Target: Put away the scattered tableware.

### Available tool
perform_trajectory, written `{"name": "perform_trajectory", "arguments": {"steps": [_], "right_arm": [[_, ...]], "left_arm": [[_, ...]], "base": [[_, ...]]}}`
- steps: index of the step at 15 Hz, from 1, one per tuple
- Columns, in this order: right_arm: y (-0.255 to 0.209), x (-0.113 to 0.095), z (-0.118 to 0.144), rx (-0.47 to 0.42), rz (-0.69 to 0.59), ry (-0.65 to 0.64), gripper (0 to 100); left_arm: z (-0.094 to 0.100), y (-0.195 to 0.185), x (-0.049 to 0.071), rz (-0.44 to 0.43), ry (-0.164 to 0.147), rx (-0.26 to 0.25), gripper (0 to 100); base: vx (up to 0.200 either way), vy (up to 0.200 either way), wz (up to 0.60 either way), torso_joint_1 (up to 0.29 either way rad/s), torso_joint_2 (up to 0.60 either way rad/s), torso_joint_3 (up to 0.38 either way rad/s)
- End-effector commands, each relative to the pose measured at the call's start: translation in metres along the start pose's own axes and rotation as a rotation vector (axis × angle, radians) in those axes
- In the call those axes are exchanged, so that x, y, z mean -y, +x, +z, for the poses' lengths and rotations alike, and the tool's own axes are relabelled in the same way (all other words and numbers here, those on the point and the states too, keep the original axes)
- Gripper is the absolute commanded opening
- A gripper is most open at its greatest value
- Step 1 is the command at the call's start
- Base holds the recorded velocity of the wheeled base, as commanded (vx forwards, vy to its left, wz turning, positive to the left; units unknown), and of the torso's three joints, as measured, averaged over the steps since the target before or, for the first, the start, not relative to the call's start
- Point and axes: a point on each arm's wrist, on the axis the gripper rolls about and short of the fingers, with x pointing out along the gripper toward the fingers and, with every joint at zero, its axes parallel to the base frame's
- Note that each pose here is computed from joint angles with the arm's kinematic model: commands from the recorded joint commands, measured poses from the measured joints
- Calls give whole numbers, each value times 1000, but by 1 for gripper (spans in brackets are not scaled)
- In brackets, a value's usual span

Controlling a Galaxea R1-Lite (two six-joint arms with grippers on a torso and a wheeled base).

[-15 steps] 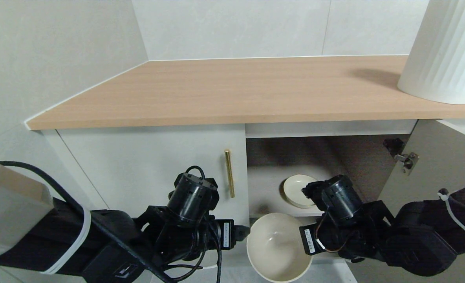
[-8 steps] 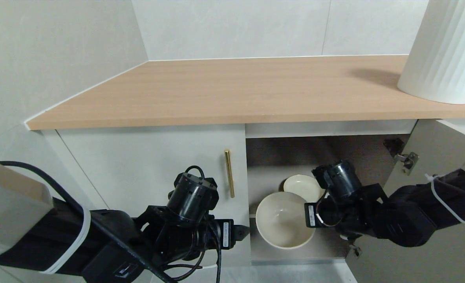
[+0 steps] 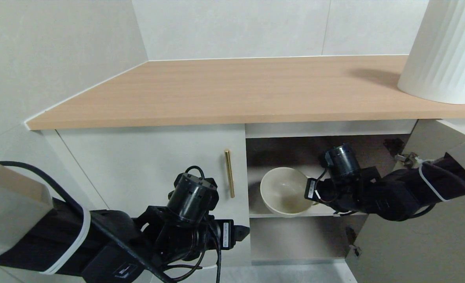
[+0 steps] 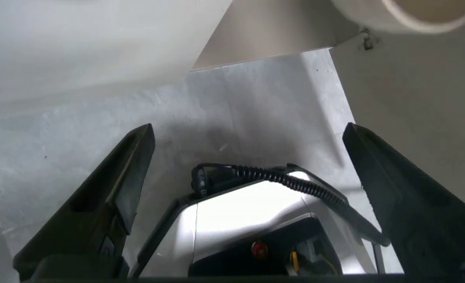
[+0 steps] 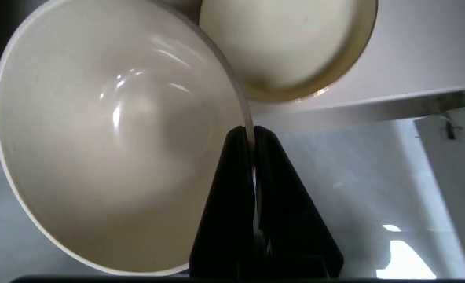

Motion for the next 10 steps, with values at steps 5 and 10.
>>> {"name": "perform_trajectory", "arguments": {"steps": [5, 10], "right_arm": [[8, 4, 14, 60, -48, 58, 0], [20, 10, 14, 91, -121, 66, 0]], "left_arm": [[0, 1, 0, 2, 0, -2, 100], [0, 1, 0, 2, 0, -2, 100]], "base": [[0, 0, 0, 0, 0, 0], [0, 0, 0, 0, 0, 0]]}}
